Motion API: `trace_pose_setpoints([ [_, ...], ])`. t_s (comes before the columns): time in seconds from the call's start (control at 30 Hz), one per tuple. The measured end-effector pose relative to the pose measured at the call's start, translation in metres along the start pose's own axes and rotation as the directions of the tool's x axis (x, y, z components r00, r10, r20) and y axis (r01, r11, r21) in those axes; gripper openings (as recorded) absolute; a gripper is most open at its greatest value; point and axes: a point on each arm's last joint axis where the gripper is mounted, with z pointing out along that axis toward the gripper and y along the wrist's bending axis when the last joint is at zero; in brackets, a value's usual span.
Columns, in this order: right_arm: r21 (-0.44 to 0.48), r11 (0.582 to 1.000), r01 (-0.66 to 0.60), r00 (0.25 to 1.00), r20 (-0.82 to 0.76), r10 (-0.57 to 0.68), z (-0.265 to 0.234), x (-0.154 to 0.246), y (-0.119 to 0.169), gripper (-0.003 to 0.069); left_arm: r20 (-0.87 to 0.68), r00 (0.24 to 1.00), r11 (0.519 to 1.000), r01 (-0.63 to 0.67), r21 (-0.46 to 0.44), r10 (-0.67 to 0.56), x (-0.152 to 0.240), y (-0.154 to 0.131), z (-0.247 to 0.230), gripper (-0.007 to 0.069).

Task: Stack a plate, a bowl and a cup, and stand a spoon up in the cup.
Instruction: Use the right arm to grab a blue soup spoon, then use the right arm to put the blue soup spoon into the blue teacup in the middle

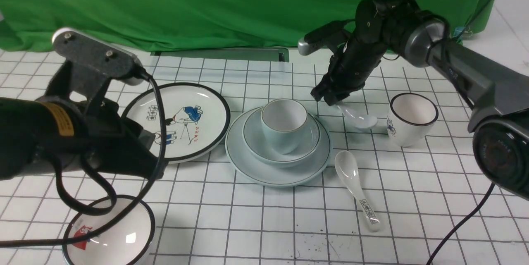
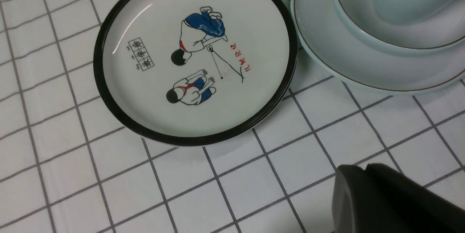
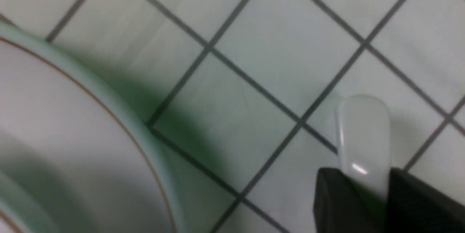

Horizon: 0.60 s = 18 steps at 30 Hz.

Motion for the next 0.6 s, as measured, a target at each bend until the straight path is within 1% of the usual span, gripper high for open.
trace_pose_setpoints([
  [0.07,0.009,1.000,0.000,0.999,0.043,0.000,-0.024,-0.007,0.000,0.0164,-0.001,1.000,1.000,0.000,0.000,0.000,0.000,0.000,0.000,-0.0027],
  [0.2,0.015,1.000,-0.010,0.979,0.203,0.006,-0.107,-0.022,0.004,0.0164,-0.002,1.000,1.000,0.002,0.001,-0.002,0.000,0.000,0.000,-0.0027],
  [0.23,0.011,1.000,-0.009,0.975,0.222,0.007,-0.117,-0.023,0.005,0.0164,-0.003,1.000,1.000,0.002,0.001,-0.002,0.000,0.000,0.000,-0.0027],
  [0.3,-0.032,0.999,0.042,0.937,0.348,-0.028,-0.173,-0.025,0.016,0.0164,-0.013,1.000,1.000,0.008,0.005,-0.008,0.001,0.000,0.000,-0.0027],
  [0.33,-0.068,0.996,0.064,0.923,0.384,-0.033,-0.184,-0.024,0.022,0.0164,-0.017,1.000,1.000,0.011,0.007,-0.011,0.002,-0.001,0.000,-0.0027],
  [0.4,-0.113,0.988,0.107,0.903,0.427,-0.049,-0.195,-0.021,0.030,0.0164,-0.019,1.000,1.000,0.013,0.009,-0.013,0.002,-0.001,0.000,-0.0027],
  [0.43,-0.156,0.972,0.175,0.873,0.482,-0.080,-0.204,-0.017,0.040,0.0164,-0.024,1.000,1.000,0.016,0.011,-0.016,0.002,-0.001,0.000,-0.0027],
  [0.47,-0.210,0.954,0.213,0.847,0.526,-0.074,-0.206,-0.013,0.049,0.0164,-0.027,0.999,1.000,0.018,0.012,-0.018,0.002,-0.001,0.000,-0.0027],
  [0.5,-0.229,0.944,0.238,0.825,0.560,-0.073,-0.204,-0.008,0.054,0.0164,-0.027,0.999,1.000,0.019,0.013,-0.019,0.003,-0.001,-0.001,-0.0027],
  [0.53,-0.224,0.942,0.250,0.826,0.557,-0.087,-0.202,-0.006,0.055,0.0164,-0.026,0.999,1.000,0.019,0.013,-0.019,0.003,-0.001,-0.002,-0.0027],
  [0.57,-0.235,0.937,0.259,0.805,0.589,-0.074,-0.199,-0.003,0.059,0.0164,-0.023,1.000,1.000,0.021,0.013,-0.020,0.003,-0.001,-0.003,-0.0027],
  [0.6,-0.219,0.931,0.292,0.771,0.630,-0.093,-0.188,0.008,0.068,0.0164,-0.011,1.000,1.000,0.021,0.012,-0.021,0.002,-0.001,-0.007,-0.0027],
])
